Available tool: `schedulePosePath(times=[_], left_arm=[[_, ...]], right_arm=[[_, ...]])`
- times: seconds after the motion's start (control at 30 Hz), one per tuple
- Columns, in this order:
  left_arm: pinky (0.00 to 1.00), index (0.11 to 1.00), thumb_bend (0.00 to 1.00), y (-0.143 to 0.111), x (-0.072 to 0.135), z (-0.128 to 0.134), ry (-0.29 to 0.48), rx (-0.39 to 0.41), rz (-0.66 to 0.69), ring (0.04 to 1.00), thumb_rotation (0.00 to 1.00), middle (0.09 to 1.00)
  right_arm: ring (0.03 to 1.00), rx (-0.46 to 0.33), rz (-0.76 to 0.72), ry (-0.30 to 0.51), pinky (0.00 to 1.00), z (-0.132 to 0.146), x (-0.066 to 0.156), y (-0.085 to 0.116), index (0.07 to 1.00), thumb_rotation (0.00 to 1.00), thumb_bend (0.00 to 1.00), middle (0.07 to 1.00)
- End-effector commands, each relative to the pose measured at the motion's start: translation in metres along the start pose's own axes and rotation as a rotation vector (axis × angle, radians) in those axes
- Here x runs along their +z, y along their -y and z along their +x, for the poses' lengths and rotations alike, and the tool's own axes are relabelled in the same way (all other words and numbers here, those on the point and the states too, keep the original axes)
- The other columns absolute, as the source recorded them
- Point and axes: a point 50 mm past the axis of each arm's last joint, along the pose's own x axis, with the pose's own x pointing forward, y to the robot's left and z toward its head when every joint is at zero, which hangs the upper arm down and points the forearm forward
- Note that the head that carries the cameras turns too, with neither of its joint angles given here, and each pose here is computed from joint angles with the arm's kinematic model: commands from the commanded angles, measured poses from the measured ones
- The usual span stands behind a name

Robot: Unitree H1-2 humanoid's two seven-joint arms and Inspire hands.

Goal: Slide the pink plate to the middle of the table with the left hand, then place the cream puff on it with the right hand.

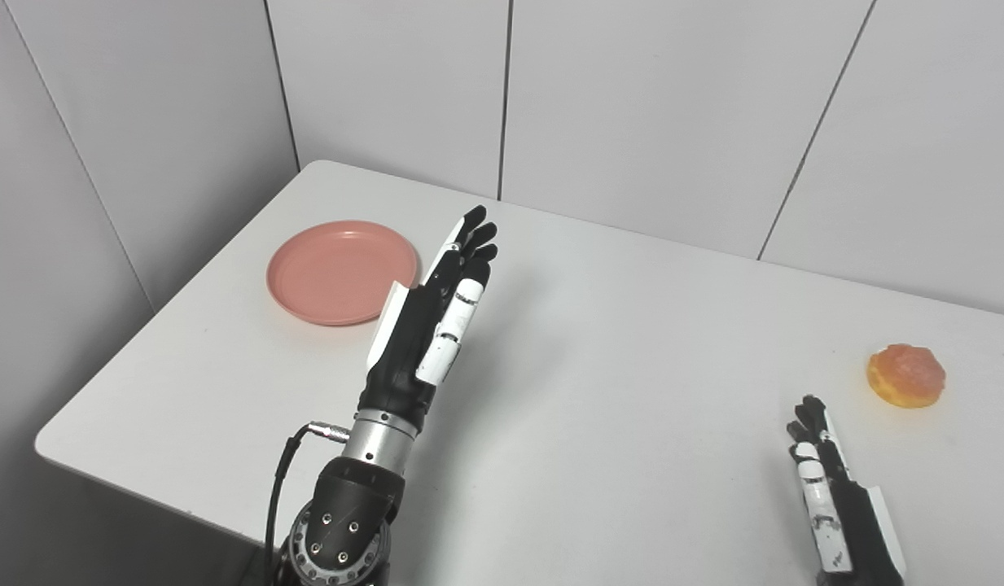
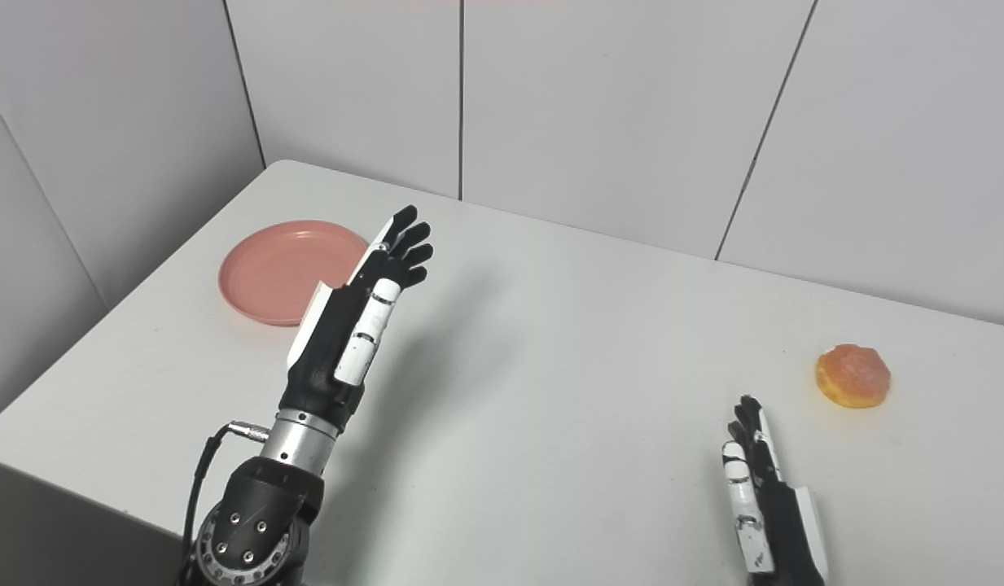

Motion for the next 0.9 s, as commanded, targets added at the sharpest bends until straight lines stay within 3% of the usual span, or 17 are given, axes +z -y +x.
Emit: schedulePosePath(times=[0.0,0.47,0.67,0.87], left_arm=[[0.94,0.944,0.52,-0.011,0.010,0.016,0.077,0.016,-0.006,0.921,1.00,0.947],[0.91,0.917,0.46,-0.051,0.021,0.053,0.143,0.144,0.045,0.905,1.00,0.931],[0.87,0.913,0.44,-0.075,0.016,0.063,0.154,0.217,0.217,0.888,1.00,0.920],[0.89,0.914,0.46,-0.107,0.008,0.070,0.134,0.267,0.278,0.896,1.00,0.918]], right_arm=[[0.974,-0.012,-0.002,0.059,1.00,0.008,0.012,0.002,0.986,1.00,0.04,0.984],[0.973,-0.010,-0.003,0.054,1.00,0.008,0.012,0.001,0.982,1.00,0.02,0.980],[0.970,-0.009,-0.004,0.056,1.00,0.008,0.011,0.000,0.979,1.00,0.04,0.977],[0.969,-0.014,-0.001,0.045,1.00,0.007,0.011,0.000,0.976,1.00,0.03,0.975]])
